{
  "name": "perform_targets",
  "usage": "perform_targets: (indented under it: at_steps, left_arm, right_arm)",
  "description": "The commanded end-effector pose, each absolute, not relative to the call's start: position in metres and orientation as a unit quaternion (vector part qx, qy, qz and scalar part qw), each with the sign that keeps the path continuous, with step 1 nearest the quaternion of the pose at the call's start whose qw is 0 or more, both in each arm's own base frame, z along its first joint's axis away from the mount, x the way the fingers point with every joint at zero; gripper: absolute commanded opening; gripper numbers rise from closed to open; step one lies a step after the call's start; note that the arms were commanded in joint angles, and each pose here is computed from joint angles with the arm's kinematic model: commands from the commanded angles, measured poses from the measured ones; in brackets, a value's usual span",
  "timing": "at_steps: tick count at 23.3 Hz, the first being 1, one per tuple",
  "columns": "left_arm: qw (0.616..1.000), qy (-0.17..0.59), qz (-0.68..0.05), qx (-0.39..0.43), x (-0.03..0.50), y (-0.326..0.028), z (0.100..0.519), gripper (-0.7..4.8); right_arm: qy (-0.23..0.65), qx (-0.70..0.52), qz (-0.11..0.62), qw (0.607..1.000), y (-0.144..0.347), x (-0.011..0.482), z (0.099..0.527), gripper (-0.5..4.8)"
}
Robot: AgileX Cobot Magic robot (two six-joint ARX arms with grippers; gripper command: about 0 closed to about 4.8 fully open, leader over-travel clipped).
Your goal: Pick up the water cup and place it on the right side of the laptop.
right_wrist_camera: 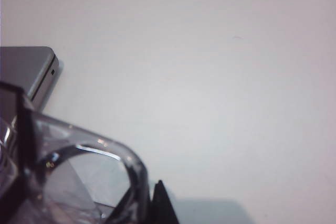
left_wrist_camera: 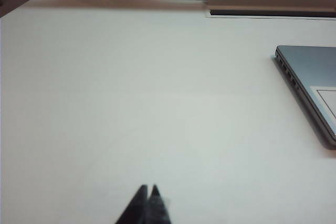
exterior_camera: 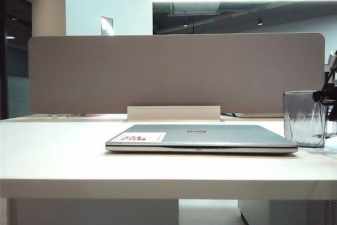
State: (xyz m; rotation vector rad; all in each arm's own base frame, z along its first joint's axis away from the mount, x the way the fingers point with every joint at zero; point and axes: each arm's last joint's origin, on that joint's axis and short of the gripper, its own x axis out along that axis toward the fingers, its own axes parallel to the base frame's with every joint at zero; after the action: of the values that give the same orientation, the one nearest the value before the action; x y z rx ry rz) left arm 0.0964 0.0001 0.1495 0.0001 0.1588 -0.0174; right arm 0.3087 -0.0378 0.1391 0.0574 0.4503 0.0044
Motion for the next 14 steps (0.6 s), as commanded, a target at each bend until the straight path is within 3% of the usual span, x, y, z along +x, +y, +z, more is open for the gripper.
perform_targets:
  at_steps: [1,14]
  left_arm:
    - [0.997,0.079,-0.012,-0.002,0.096,0.0,0.15,-0.05]
    - [0.997,0.079,-0.012,-0.002,0.096,0.0,0.15,-0.05]
  right_arm:
    - [0.244,0.028,-0.001,0.969,-0.038,0.307,0.136,0.26]
    - [0.19,0.038,-0.005,0.981,-0.036,0.294,0.13,0.26]
